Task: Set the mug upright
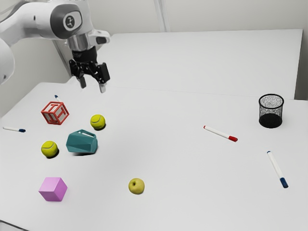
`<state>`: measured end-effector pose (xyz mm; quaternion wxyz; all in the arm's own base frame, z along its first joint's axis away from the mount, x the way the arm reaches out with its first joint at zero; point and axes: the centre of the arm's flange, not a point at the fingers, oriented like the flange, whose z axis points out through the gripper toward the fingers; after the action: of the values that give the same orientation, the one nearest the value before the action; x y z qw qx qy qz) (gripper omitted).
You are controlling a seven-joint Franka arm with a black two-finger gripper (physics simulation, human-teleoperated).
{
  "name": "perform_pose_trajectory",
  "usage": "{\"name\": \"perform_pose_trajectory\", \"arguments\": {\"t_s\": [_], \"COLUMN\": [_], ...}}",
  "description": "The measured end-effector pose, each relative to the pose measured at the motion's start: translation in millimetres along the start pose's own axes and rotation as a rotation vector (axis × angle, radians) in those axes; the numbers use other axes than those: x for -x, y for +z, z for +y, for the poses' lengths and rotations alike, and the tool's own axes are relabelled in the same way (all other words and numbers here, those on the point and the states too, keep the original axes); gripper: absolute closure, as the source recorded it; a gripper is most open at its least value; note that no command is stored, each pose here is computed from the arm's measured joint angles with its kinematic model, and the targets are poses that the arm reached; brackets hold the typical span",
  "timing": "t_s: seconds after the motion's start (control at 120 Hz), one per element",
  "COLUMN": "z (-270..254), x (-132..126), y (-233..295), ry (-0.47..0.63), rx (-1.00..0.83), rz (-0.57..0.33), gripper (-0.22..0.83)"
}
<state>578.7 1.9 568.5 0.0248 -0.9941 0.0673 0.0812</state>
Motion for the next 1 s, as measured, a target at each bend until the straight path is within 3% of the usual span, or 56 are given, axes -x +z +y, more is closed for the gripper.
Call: {"name": "perform_pose_trajectory", "arguments": {"t_s": [0.192,0.417,1.0], "z": [-30,-124,-245], "x": [-18,-32,5], "y": [22,72,160], "ry": [-0.019,-0.147,-0.24], "rx": [0.064,0.325,0.639], "rz": [0.089,0.086,-0.007], "gripper": [0.0,0.0,0.0]}}
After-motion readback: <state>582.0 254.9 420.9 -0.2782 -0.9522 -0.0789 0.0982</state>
